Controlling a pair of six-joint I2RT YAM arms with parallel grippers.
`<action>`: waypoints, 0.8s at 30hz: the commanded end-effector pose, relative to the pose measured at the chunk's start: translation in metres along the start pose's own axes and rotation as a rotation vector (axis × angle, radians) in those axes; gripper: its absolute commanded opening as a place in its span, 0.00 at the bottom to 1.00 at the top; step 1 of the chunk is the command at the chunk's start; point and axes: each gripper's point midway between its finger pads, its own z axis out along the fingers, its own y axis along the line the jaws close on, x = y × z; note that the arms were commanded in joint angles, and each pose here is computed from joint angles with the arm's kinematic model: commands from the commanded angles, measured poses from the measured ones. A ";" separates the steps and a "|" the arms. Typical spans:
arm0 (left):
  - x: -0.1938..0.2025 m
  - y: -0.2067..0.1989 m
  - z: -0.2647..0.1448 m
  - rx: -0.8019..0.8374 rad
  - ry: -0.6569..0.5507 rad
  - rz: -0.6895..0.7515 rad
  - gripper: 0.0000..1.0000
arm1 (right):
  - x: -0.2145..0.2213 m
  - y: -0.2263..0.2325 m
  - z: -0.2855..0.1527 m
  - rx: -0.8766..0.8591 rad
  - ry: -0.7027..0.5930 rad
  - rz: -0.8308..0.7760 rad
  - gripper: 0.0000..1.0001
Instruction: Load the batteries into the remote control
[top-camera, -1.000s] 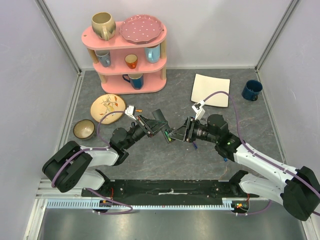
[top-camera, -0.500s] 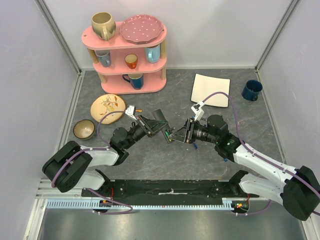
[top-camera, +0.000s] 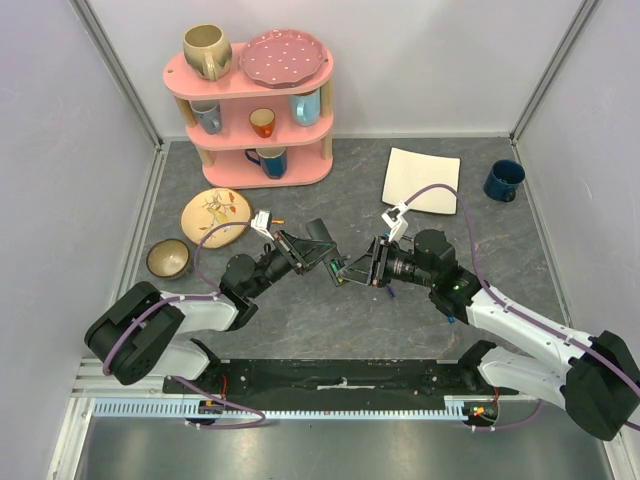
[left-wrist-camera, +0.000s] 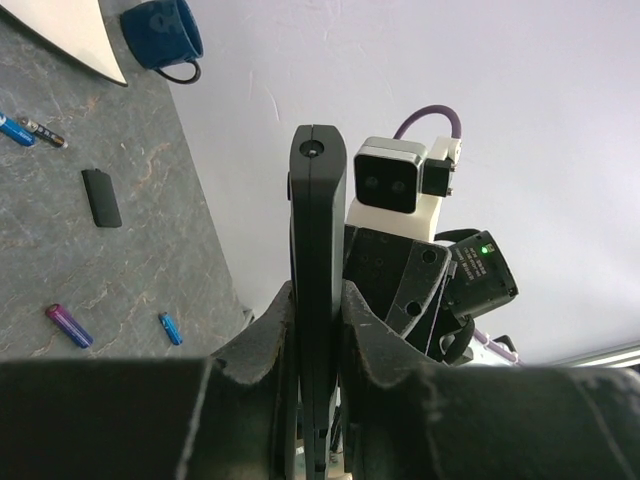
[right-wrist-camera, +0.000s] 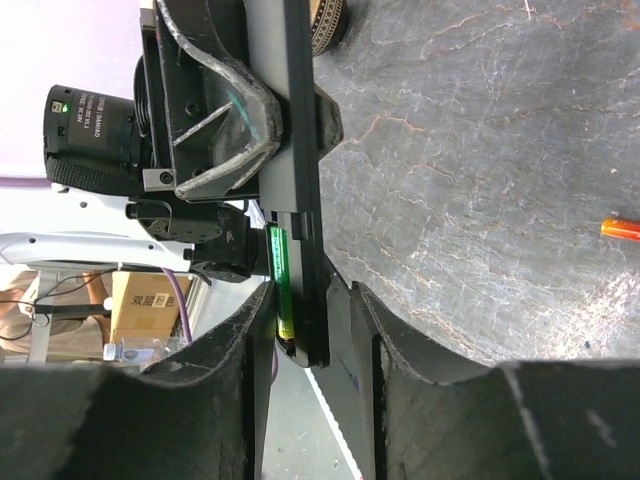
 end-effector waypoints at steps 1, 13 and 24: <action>-0.016 -0.108 -0.010 0.417 -0.071 0.115 0.02 | 0.002 -0.006 0.000 0.027 0.009 -0.006 0.48; -0.015 -0.077 -0.020 0.337 -0.047 0.130 0.02 | -0.059 0.044 -0.036 -0.021 -0.128 -0.185 0.70; 0.008 -0.025 -0.062 0.160 0.164 0.070 0.02 | -0.048 -0.117 -0.072 0.708 -0.068 -0.355 0.66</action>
